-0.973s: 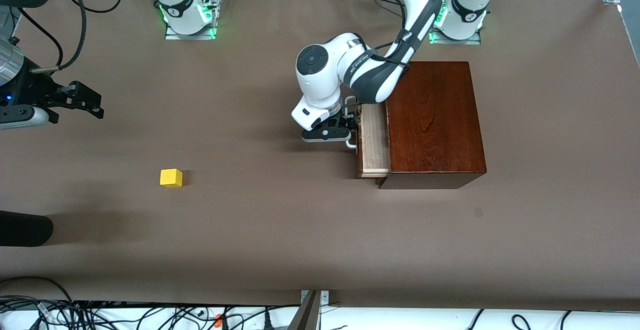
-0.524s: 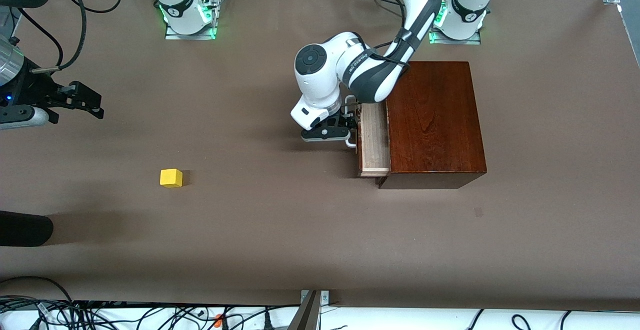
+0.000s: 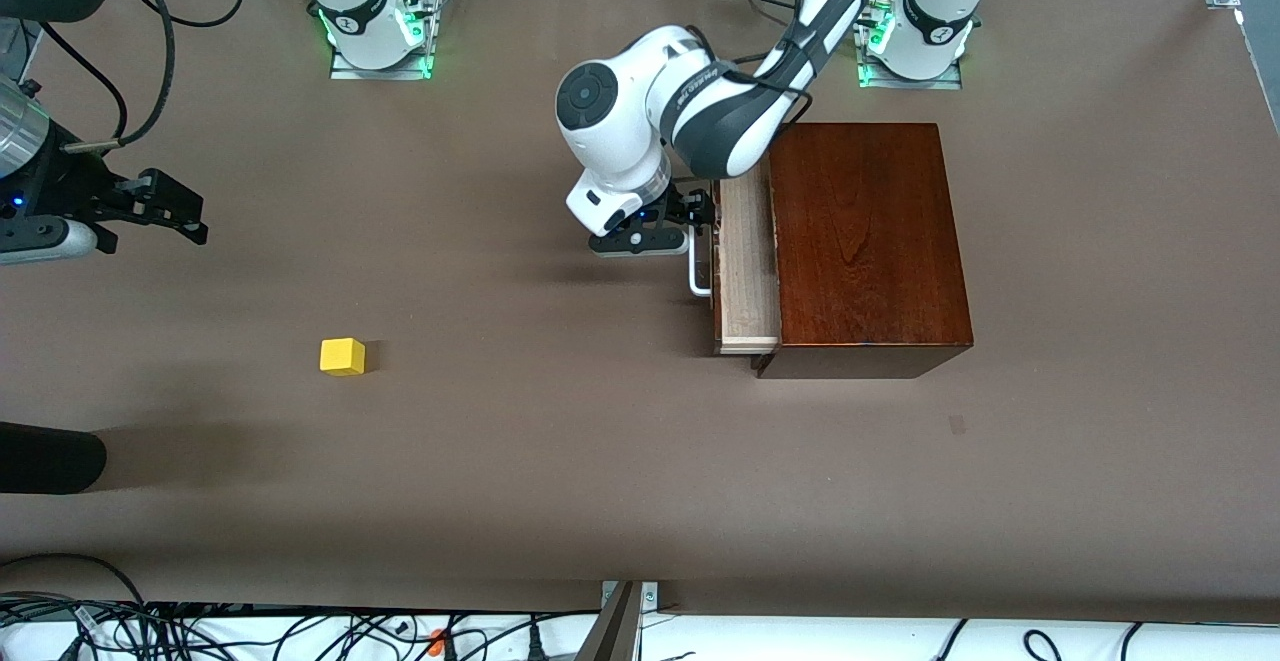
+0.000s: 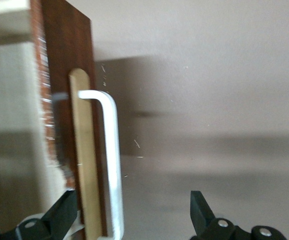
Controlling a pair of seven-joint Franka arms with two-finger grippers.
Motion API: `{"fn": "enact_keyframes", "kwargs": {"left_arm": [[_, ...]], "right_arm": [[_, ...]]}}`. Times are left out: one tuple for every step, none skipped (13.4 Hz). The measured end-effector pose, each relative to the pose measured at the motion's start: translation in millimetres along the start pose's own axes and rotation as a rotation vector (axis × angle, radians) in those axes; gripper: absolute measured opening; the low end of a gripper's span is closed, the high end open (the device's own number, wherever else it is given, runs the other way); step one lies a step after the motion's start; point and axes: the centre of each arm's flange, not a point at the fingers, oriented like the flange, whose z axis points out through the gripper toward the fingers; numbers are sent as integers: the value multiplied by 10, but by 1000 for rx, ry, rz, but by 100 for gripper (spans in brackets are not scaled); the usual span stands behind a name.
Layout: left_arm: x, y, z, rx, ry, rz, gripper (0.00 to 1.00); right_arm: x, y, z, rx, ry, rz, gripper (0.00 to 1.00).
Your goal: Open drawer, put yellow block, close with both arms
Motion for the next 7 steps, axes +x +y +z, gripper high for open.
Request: {"fn": "enact_keyframes", "kwargs": {"left_arm": [[13,-89,-222,-9,9,-11,100],[9,-217,-470,-17,18,-24,100],[1,-377,-691,-16,21,-40,100],[16,-563,-872,-14,21,-60,100],[76,-791,-1029,-17,21,-73,100],[178,-1060,-1145,-19,16,-70,100],[297,-1361,-1225,-17,5,-54,100]], "right_arm": [[22,3,68,-1,-11,1,100],[59,3,185,-2,-31,1,100],[105,1,345,-3,-57,1,100],[157,-3,534,-5,-87,1,100],[206,-8,715,-7,-114,0,100],[239,-16,857,-8,-136,-1,100],[262,-28,964,-9,-153,-3,100]]}}
